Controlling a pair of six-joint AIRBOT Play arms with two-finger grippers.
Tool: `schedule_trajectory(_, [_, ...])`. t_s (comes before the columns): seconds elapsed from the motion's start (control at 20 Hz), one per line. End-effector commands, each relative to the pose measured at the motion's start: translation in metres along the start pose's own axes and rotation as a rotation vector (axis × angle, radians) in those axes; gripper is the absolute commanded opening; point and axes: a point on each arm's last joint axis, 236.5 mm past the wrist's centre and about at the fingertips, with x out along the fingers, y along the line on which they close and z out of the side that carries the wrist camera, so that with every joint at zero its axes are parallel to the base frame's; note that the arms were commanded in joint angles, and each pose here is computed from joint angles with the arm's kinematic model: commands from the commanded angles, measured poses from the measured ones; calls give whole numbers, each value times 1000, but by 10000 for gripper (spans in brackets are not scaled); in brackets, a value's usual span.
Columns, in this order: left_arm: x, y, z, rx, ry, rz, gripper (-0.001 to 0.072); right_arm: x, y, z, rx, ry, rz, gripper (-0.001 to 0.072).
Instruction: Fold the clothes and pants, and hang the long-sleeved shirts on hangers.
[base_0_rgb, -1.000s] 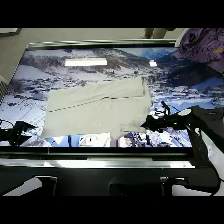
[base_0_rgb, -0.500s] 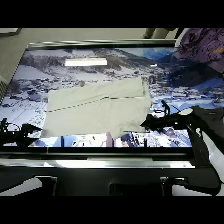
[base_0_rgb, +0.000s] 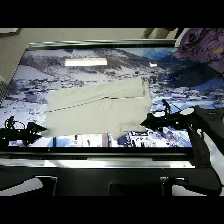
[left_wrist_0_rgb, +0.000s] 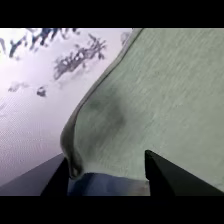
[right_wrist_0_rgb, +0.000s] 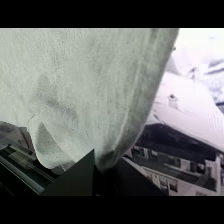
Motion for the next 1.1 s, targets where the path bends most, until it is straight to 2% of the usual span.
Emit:
schedule_trajectory(0.0, [1, 0, 0, 8, -1, 3, 322, -2, 3, 2, -9, -12, -1, 41])
schedule_trajectory(0.1, [1, 0, 2, 8, -5, 4, 32, -4, 4, 2, -13, -14, 1, 41])
schedule_trajectory(0.15, [1, 0, 2, 8, -7, 5, 16, -4, 4, 1, -13, -13, 2, 41])
schedule_trajectory(0.3, [0, -10, 5, 32, -13, -4, 14, -10, 20, 8, -26, -50, 43, 41])
schedule_trajectory(0.4, [-8, -35, 18, 100, -51, -20, 13, -28, 46, 28, -99, -122, 73, 40])
schedule_trajectory(0.6, [-70, -154, 71, 373, -261, -111, 13, -115, 142, 101, -327, -395, 113, 40])
schedule_trajectory(0.8, [-224, -310, 85, 701, -635, -215, 13, -242, 279, 123, -607, -677, 187, 40])
schedule_trajectory(0.9, [-319, -362, 58, 813, -853, -237, 13, -309, 339, 98, -754, -822, 195, 40])
schedule_trajectory(1.05, [-435, -389, -7, 903, -1159, -174, 13, -389, 393, 30, -917, -1013, 145, 40])
